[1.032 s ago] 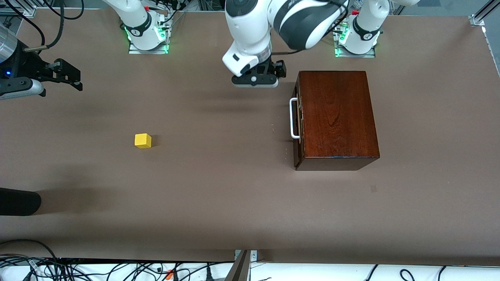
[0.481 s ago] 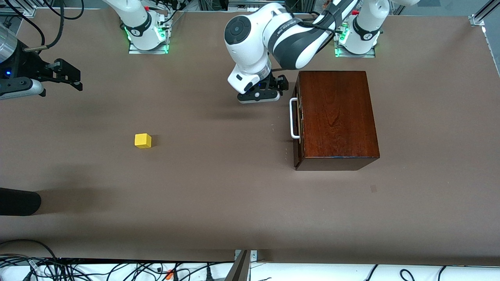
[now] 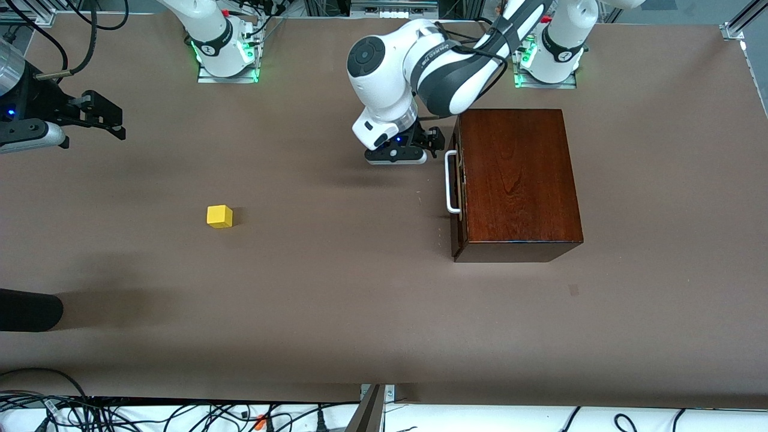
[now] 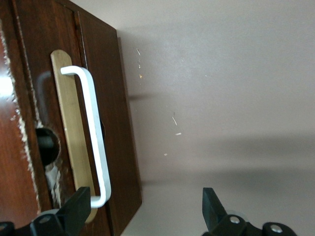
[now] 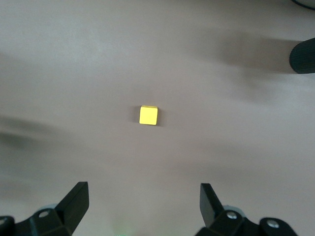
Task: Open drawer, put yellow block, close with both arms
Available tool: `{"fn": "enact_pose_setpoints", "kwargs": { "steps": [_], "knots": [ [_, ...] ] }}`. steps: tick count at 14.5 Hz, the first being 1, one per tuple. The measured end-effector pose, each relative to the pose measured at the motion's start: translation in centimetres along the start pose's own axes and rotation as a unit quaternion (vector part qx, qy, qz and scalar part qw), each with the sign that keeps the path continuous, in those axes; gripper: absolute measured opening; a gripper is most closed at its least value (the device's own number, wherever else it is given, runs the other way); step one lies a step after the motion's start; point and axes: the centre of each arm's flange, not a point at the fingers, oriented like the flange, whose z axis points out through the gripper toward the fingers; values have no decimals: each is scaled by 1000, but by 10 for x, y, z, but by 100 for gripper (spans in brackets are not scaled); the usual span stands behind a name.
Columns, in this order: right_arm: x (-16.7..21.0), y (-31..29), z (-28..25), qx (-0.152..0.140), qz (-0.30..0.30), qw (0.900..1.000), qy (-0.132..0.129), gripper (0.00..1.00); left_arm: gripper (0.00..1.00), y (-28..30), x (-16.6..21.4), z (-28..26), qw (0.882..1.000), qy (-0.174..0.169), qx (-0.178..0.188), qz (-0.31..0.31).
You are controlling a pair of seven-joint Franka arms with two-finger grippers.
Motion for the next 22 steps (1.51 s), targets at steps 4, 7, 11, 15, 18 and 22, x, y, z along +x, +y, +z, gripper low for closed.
{"fn": "enact_pose_setpoints", "kwargs": {
  "steps": [4,7,11,15,18,22],
  "knots": [
    [0,0,0,0,0,1000,0,100,100,-5,1,24,1000,-3,11,2],
    [0,0,0,0,0,1000,0,100,100,-18,14,37,1000,-13,15,-10],
    [0,0,0,0,0,1000,0,100,100,-17,19,55,1000,-18,19,-10],
    [0,0,0,0,0,1000,0,100,100,-16,23,66,1000,-13,28,-6],
    [0,0,0,0,0,1000,0,100,100,-18,26,70,999,-11,31,-8],
    [0,0,0,0,0,1000,2,100,100,-16,29,75,1000,-9,26,-8]
  ]
}}
